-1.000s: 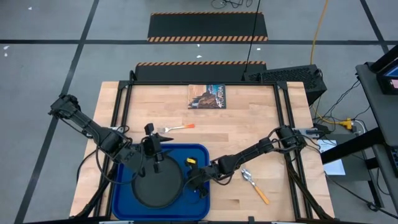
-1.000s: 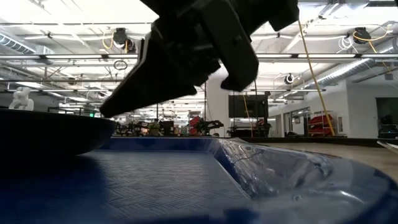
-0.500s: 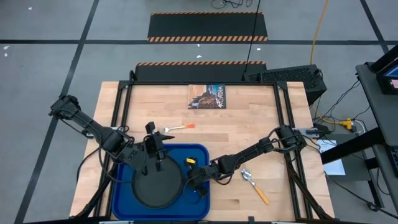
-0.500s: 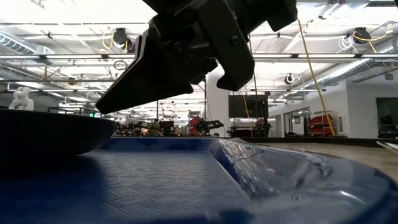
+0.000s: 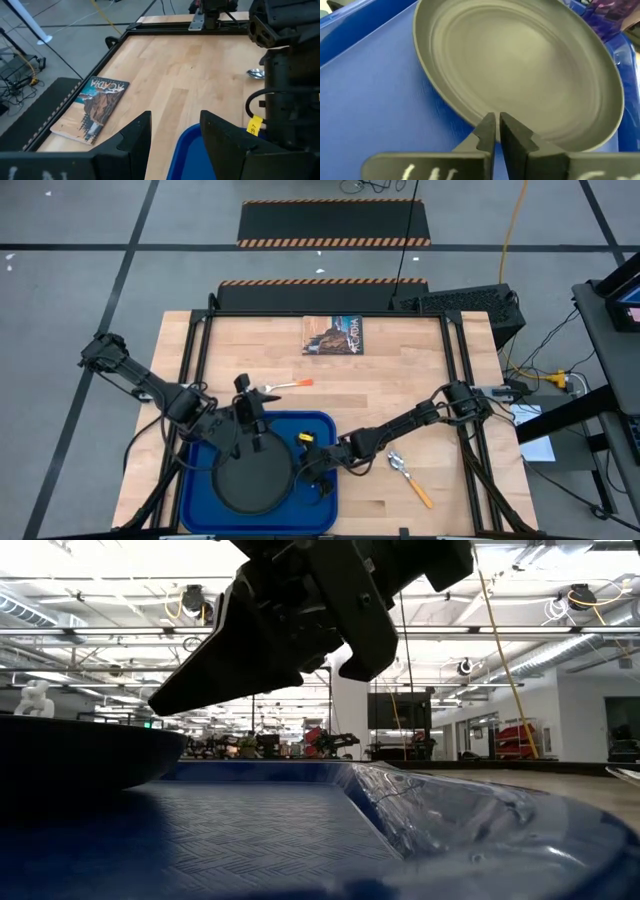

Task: Pick and place plate/cup/fork/spoon on tray
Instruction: Put the black plate on the blue serving tray to the bottom right of the violet glass, then put the orange fork on the blue serving tray to the right of the black plate

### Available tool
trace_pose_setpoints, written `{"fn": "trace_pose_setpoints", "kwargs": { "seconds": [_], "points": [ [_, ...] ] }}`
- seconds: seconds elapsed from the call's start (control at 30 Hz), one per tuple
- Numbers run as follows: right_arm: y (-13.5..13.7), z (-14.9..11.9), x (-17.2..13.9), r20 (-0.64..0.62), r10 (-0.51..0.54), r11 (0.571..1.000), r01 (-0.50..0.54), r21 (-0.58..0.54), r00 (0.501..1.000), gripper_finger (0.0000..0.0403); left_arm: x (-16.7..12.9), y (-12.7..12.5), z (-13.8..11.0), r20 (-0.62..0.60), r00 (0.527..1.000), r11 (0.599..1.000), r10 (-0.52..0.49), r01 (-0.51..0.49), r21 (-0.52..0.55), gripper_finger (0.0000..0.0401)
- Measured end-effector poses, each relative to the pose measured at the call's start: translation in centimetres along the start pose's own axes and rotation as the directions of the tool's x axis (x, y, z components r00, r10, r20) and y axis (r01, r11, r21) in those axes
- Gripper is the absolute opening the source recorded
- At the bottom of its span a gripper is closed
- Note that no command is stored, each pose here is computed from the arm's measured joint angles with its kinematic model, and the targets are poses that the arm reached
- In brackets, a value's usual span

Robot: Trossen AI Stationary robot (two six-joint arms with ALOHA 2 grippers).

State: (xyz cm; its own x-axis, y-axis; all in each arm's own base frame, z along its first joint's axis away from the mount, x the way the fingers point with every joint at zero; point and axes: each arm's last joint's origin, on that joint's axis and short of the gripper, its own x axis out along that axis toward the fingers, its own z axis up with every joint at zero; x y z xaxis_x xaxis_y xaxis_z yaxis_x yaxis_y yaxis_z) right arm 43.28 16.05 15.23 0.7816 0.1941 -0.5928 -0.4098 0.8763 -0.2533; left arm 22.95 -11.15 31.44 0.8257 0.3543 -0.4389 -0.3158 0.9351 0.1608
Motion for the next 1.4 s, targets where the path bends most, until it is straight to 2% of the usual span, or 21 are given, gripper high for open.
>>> {"fn": "trace_pose_setpoints", "kwargs": {
  "seconds": [0.4,0.7,0.8,0.97,1.07,1.17,1.27,1.4],
  "points": [
    [0.2,-0.1,0.0,-0.014,0.025,0.999,-0.024,0.028,1.000,0.0016,0.1,0.1,0.0,-0.001,1.000,1.000,0.004,-0.004,-0.012,0.0172],
    [-0.2,0.1,0.3,0.041,0.004,1.000,-0.005,0.030,0.999,0.0016,0.2,0.2,0.0,-0.003,1.000,1.000,0.008,-0.008,-0.008,0.0172],
    [-0.2,-0.3,0.2,-0.002,0.013,0.999,-0.013,0.030,1.000,0.0016,0.8,0.4,-0.4,-0.011,1.000,0.999,0.028,-0.029,-0.019,0.0172],
    [0.1,2.2,-4.6,-0.073,0.051,0.998,-0.049,0.028,0.996,0.0016,2.8,1.9,-1.3,-0.042,0.995,0.994,0.088,-0.091,-0.067,0.0172],
    [0.4,3.0,-7.8,-0.152,0.084,0.996,-0.079,0.043,0.985,0.0016,4.3,3.6,-1.3,-0.103,0.990,0.990,0.095,-0.105,-0.099,0.0172],
    [0.5,3.2,-10.8,-0.196,0.065,0.998,-0.058,0.038,0.978,0.0016,6.0,5.6,-1.5,-0.188,0.978,0.984,0.094,-0.120,-0.134,0.0172],
    [0.4,2.8,-13.7,-0.167,-0.004,0.999,0.010,0.036,0.986,0.0016,7.9,7.2,-2.6,-0.312,0.944,0.976,0.108,-0.160,-0.148,0.0172],
    [0.5,0.1,-16.5,-0.131,-0.055,0.998,0.059,0.024,0.990,0.0016,10.5,8.5,-4.8,-0.507,0.856,0.972,0.104,-0.196,-0.132,0.0172]
  ]
}}
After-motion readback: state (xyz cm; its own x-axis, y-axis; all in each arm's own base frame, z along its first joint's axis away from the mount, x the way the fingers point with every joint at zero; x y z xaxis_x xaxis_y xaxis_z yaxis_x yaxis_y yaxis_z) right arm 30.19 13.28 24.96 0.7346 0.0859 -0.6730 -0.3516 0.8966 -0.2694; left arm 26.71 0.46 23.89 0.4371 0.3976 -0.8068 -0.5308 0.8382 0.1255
